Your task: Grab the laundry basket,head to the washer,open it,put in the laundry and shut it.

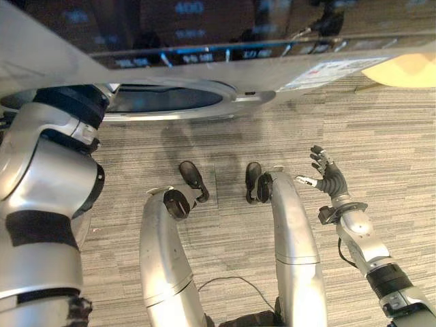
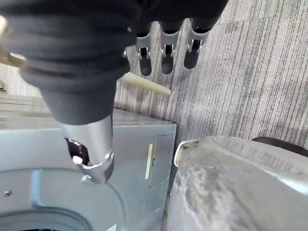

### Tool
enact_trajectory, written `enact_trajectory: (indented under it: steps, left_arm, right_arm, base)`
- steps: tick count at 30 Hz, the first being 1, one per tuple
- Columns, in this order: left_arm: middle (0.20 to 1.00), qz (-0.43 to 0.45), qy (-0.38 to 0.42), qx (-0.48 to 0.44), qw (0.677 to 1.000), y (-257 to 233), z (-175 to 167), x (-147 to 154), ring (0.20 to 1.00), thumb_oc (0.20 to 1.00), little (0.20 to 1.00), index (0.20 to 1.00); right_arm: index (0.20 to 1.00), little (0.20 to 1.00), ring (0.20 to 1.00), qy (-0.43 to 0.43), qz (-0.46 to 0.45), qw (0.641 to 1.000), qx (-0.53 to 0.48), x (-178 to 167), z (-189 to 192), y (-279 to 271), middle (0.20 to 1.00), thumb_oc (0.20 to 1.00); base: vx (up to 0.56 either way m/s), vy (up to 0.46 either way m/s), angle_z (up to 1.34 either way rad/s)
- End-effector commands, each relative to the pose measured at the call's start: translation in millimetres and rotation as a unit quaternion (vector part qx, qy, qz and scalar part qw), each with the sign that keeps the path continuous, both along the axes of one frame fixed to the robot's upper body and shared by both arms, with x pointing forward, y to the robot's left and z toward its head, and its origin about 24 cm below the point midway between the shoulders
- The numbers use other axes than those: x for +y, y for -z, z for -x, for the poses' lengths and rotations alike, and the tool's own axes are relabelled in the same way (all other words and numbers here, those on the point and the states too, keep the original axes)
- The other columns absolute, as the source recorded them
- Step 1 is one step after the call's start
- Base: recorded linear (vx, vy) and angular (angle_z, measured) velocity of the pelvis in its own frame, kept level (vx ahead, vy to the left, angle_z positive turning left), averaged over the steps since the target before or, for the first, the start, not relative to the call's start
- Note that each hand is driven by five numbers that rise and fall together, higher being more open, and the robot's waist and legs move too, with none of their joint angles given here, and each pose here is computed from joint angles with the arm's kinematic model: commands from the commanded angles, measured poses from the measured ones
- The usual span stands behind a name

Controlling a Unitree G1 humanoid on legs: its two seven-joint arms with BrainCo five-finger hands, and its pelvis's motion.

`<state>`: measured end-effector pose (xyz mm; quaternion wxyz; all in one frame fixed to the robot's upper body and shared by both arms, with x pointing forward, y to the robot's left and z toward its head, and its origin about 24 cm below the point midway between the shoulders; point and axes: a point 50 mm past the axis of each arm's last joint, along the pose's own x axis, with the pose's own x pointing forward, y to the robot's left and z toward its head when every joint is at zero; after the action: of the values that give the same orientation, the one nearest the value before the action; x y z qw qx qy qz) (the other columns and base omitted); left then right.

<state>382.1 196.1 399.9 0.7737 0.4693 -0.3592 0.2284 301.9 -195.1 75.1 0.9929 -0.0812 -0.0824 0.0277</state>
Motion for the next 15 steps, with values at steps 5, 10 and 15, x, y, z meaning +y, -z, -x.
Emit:
enact_trajectory:
  steps: [5, 10, 15]
  left_arm:
    - [1.0, 0.01, 0.03, 0.149, 0.988, 102.9, -22.3, 8.6, 1.0, 1.0, 1.0, 1.0]
    - [1.0, 0.161, 0.135, 0.274, 0.939, 239.0, 3.0, -5.8, 1.0, 1.0, 1.0, 1.0]
    - [1.0, 0.3, 0.102, 0.409, 0.856, 368.6, 78.2, 21.0, 1.0, 1.0, 1.0, 1.0]
  right_arm:
    - [1.0, 1.0, 1.0, -0.003, -0.022, 0.998, 0.059, 4.2, 23.4, 38.7, 1.0, 1.0]
    - [1.0, 1.0, 1.0, 0.034, -0.001, 0.992, 0.12, 3.3, 27.7, 65.5, 1.0, 1.0]
    - [1.0, 1.0, 1.0, 0.074, 0.043, 0.966, 0.244, -17.0, 57.0, 117.4, 1.0, 1.0]
  base:
    - [0.01, -0.016, 0.14]
    - [-0.04, 0.014, 0.21]
    - [0.06, 0.12, 0.3]
